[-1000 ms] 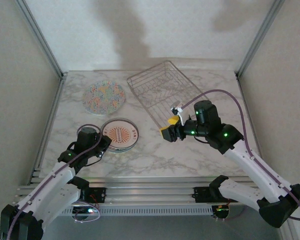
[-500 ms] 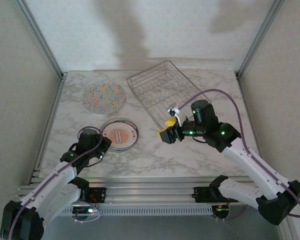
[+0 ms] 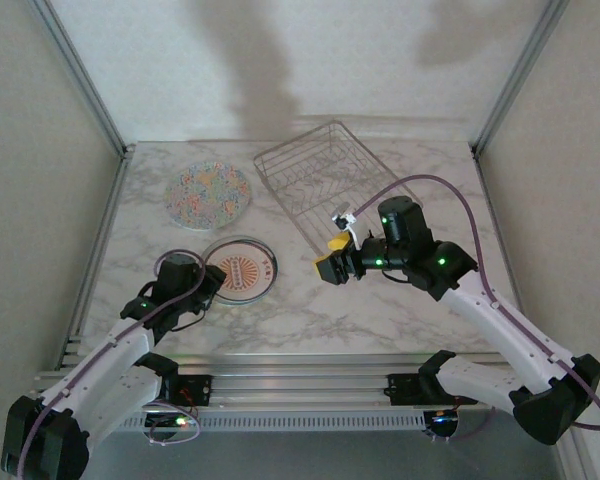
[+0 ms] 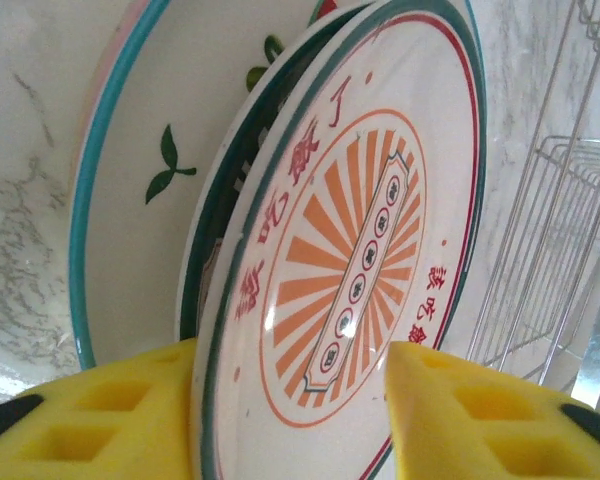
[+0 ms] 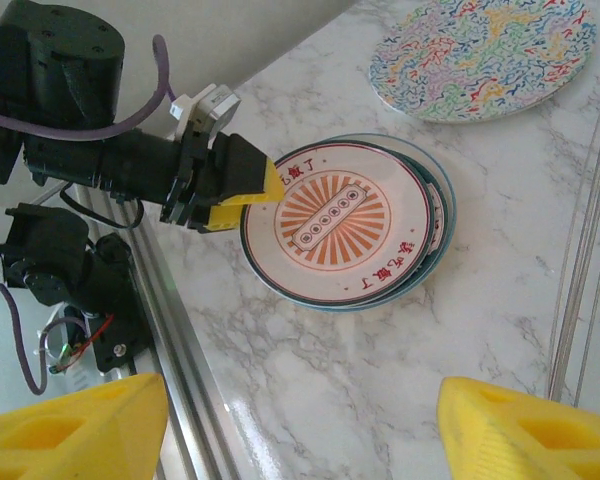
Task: Unload the plates from the dish rack
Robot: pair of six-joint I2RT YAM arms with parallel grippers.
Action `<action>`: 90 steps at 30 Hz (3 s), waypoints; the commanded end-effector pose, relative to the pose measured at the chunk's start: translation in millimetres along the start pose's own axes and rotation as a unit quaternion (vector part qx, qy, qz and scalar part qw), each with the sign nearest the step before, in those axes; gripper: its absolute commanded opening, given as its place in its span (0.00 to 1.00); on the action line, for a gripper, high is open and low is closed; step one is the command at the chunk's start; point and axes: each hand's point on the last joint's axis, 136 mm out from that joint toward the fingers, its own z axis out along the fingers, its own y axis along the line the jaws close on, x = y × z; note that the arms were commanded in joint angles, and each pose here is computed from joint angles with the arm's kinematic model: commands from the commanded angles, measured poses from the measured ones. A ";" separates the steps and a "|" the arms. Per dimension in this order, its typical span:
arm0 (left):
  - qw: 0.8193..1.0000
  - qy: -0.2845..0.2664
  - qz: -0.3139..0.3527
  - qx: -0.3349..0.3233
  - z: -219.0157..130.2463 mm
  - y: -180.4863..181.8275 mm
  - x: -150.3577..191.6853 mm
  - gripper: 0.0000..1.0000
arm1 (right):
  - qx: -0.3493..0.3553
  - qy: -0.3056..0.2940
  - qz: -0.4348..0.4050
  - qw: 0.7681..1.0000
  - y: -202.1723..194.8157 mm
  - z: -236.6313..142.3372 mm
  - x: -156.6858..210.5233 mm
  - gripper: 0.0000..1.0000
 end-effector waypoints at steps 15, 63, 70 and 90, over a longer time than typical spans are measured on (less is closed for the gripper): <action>0.994 -0.056 0.020 -0.091 -33.9 5.7 -26.2 0.78 | 0.119 -0.051 0.000 0.992 -26.6 -24.6 -37.1 0.74; 0.822 -0.449 0.340 -0.091 -3.1 -21.3 -212.5 1.00 | 0.524 -0.154 0.083 0.834 -325.7 -61.2 148.7 0.99; 0.817 -0.459 0.346 -0.059 5.4 -28.6 -219.7 0.99 | 0.540 -0.150 0.096 0.823 -331.0 -66.2 150.2 0.99; 0.796 -0.494 0.348 -0.036 -8.2 -19.0 -202.0 0.99 | 0.533 -0.146 0.103 0.827 -333.0 -64.8 150.8 0.99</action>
